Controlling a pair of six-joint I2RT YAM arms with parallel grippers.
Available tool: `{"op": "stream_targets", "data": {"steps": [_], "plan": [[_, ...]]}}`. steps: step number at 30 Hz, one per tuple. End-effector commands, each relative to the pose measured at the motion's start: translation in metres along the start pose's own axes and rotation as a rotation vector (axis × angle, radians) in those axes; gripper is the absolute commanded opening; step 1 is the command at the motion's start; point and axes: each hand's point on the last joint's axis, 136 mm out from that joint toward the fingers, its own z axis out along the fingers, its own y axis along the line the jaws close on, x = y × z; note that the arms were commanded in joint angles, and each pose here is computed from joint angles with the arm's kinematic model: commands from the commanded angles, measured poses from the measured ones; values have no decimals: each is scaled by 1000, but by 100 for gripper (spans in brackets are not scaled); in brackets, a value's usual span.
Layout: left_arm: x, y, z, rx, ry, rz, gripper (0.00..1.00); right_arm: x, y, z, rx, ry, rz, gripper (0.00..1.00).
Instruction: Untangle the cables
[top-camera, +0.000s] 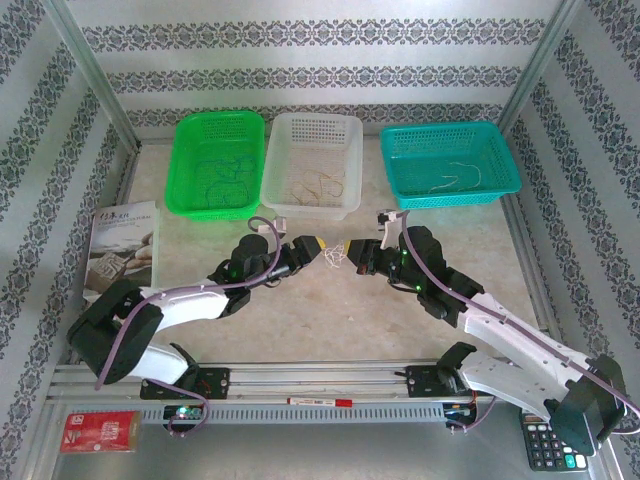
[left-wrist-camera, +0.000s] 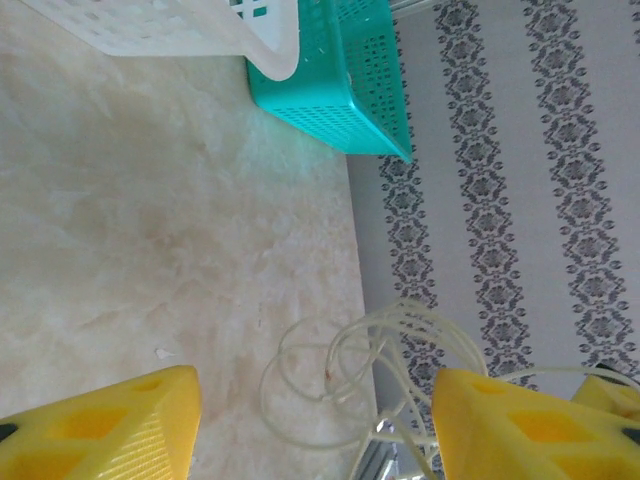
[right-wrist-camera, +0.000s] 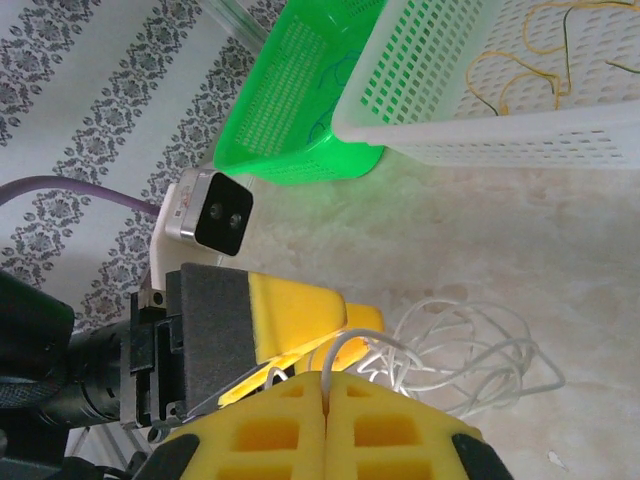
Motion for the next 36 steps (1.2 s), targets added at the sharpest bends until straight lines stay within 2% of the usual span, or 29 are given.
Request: {"op": "stream_targets", "data": {"steps": [1,9,13,17,27,32,36], "plan": [[-10,-30,2,130,-25,-20,62,-3,4,0,-29,-19,3,0],[0,-31,8,155,-4,-32,58,-2,1,3,-23,-16,8,0],[3,-33,10,165,1,-31,52,-2,0,4,-22,-15,10,0],[3,-34,11,173,1,-32,40,-2,-2,5,-16,-15,13,0],[3,-38,5,186,-7,-24,0,-1,-17,1,17,-33,26,0],[-12,-51,-9,187,-45,17,0,12,-48,-2,100,-41,63,0],[-36,-80,-32,164,-88,116,0,40,-87,-2,194,-5,117,0]]}}
